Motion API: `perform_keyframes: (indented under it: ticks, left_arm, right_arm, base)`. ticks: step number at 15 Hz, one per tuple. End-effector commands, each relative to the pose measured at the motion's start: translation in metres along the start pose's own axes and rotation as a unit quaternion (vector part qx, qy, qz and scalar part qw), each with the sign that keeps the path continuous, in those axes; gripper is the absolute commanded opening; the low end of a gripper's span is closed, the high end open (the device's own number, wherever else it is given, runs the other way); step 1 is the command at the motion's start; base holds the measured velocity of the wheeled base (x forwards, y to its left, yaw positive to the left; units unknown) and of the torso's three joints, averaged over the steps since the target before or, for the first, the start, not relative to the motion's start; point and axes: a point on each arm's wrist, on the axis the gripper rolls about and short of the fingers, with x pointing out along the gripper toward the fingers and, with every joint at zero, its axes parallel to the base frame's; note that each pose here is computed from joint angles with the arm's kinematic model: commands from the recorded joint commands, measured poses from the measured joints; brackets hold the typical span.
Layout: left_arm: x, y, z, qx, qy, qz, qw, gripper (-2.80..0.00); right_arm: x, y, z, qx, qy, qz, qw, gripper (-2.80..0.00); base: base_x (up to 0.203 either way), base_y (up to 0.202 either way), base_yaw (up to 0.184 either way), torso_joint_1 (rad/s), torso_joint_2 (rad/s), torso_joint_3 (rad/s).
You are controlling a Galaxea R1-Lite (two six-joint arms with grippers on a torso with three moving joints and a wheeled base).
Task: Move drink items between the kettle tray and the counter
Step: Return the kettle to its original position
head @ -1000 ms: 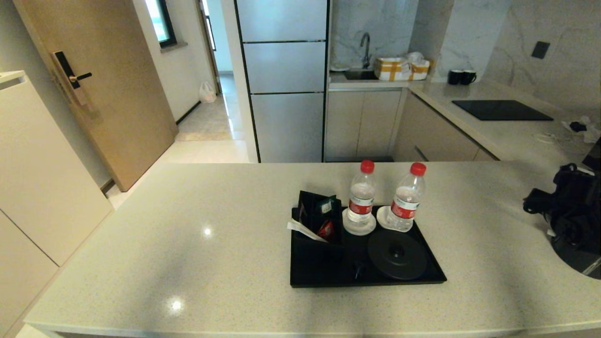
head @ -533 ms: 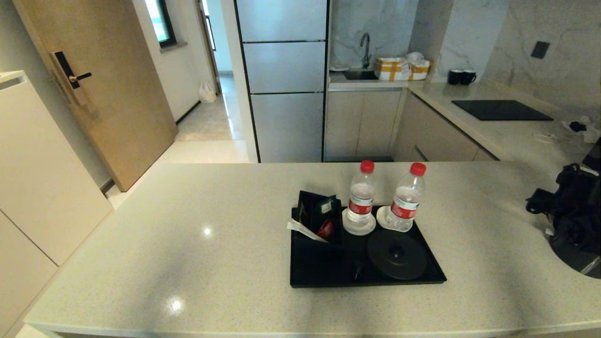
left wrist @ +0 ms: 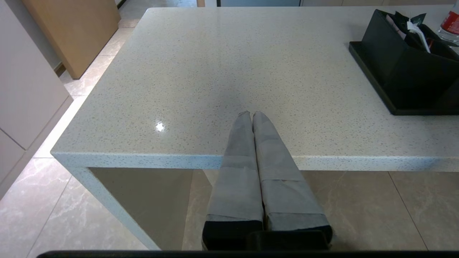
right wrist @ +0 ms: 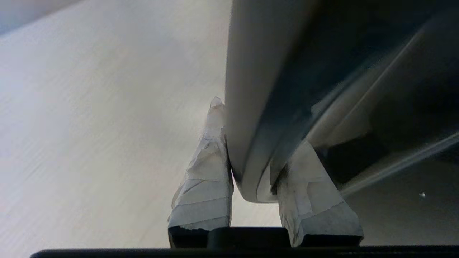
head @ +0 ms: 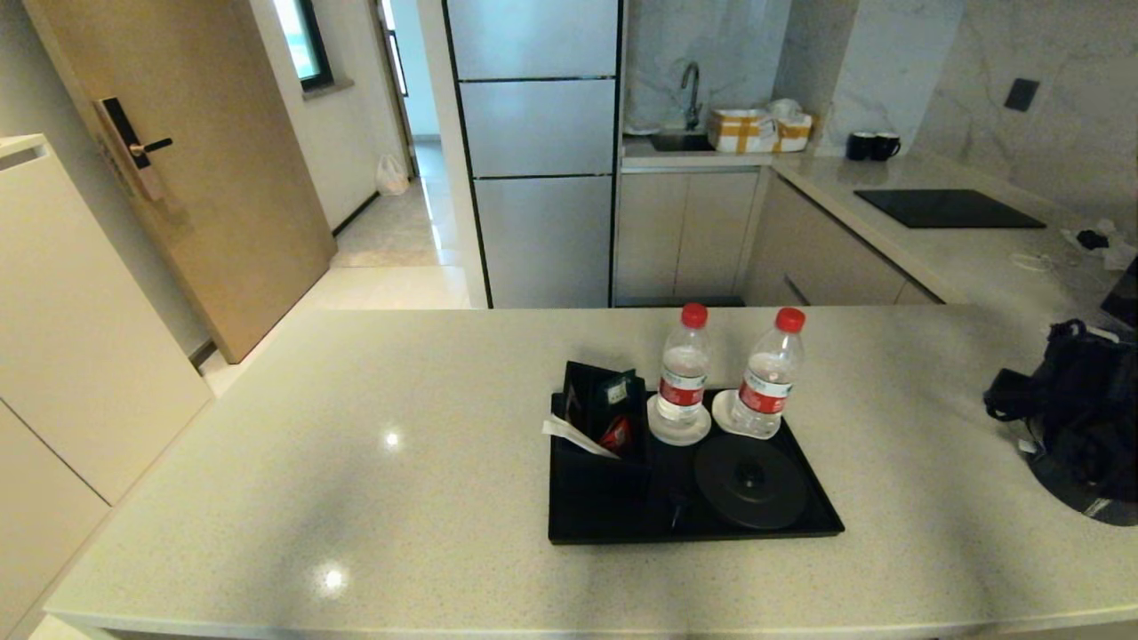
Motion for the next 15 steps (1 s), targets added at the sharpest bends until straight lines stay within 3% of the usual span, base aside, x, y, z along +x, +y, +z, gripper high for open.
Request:
perform_keyframes:
  ticks: [1, 7, 15]
  left_arm:
    - [0.000, 0.000, 0.000, 0.000, 0.000, 0.000, 1.0000, -2.80]
    - [0.000, 0.000, 0.000, 0.000, 0.000, 0.000, 1.0000, -2.80]
    - [0.000, 0.000, 0.000, 0.000, 0.000, 0.000, 1.0000, -2.80]
  right_arm:
    - [-0.034, 0.012, 0.014, -0.004, -0.007, 0.038, 0.999, -2.80]
    - [-0.096, 0.043, 0.004, -0.057, -0.001, 0.115, 0.992, -2.80]
    - [-0.117, 0.059, -0.031, -0.143, -0.055, 0.139, 0.978, -2.80]
  base:
    - [0.000, 0.000, 0.000, 0.000, 0.00, 0.000]
    - [0.000, 0.000, 0.000, 0.000, 0.00, 0.000]
    - [0.000, 0.000, 0.000, 0.000, 0.00, 0.000]
